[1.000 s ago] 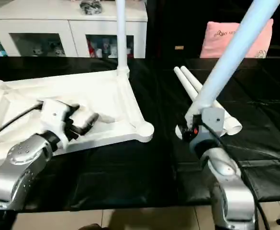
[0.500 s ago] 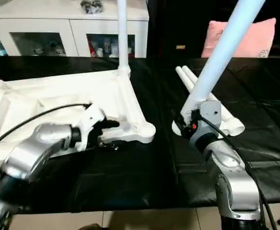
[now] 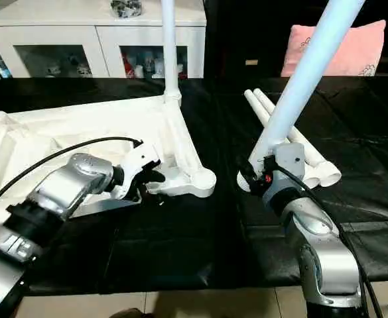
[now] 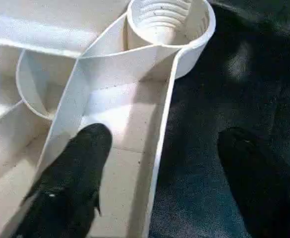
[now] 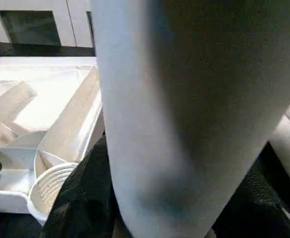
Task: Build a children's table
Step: Move to table, then move table base
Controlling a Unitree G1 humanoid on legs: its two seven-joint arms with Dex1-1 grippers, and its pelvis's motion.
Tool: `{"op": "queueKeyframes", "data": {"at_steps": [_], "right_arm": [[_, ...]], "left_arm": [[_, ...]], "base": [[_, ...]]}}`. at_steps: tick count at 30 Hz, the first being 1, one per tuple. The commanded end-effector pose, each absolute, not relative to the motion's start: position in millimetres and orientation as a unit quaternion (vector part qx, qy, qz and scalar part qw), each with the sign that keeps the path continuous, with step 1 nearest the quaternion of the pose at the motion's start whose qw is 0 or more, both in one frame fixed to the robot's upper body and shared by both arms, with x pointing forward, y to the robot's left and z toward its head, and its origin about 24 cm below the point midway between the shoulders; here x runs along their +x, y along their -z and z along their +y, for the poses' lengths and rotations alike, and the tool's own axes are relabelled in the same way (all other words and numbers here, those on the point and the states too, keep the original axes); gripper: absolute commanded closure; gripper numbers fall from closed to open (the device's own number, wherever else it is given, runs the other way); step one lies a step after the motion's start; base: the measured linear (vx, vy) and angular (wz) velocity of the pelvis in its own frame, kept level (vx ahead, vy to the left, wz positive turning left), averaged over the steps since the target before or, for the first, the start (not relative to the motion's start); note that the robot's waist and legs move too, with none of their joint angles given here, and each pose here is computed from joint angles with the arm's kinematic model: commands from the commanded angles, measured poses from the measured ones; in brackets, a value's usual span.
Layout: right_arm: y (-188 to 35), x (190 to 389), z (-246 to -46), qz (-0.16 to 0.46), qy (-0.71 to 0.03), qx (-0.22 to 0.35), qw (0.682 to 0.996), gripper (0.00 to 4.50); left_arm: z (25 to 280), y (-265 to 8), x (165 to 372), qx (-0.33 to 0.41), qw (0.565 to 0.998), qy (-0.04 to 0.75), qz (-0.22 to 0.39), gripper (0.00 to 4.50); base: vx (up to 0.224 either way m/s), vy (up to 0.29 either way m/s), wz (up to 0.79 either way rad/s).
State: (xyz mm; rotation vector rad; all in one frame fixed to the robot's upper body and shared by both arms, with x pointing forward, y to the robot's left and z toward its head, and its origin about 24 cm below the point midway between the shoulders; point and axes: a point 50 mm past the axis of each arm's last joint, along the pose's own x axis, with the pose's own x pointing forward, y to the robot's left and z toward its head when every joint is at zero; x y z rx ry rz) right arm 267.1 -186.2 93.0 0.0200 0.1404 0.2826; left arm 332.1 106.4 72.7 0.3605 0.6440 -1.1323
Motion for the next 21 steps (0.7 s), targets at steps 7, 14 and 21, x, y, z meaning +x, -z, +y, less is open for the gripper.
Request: {"op": "queueKeyframes", "data": {"at_steps": [7, 14, 21], "right_arm": [[-97.0, 266.3, -181.3, 0.059, -0.152, 0.008, 0.987, 2.54], [-96.4, 266.5, -180.6, 0.059, -0.154, 0.009, 0.986, 2.54], [-96.4, 266.3, -180.1, 0.059, -0.155, 0.008, 0.986, 2.54]], "left_arm": [[104.1, -79.3, 343.9, 0.183, 0.783, 0.519, 0.289, 1.54], [100.0, -83.0, 346.9, 0.179, 0.781, 0.529, 0.280, 2.15], [99.8, -81.7, 347.3, 0.183, 0.775, 0.534, 0.283, 2.60]], "base": [[0.000, 0.000, 0.00], [0.000, 0.000, 0.00], [0.000, 0.000, 0.00]]}}
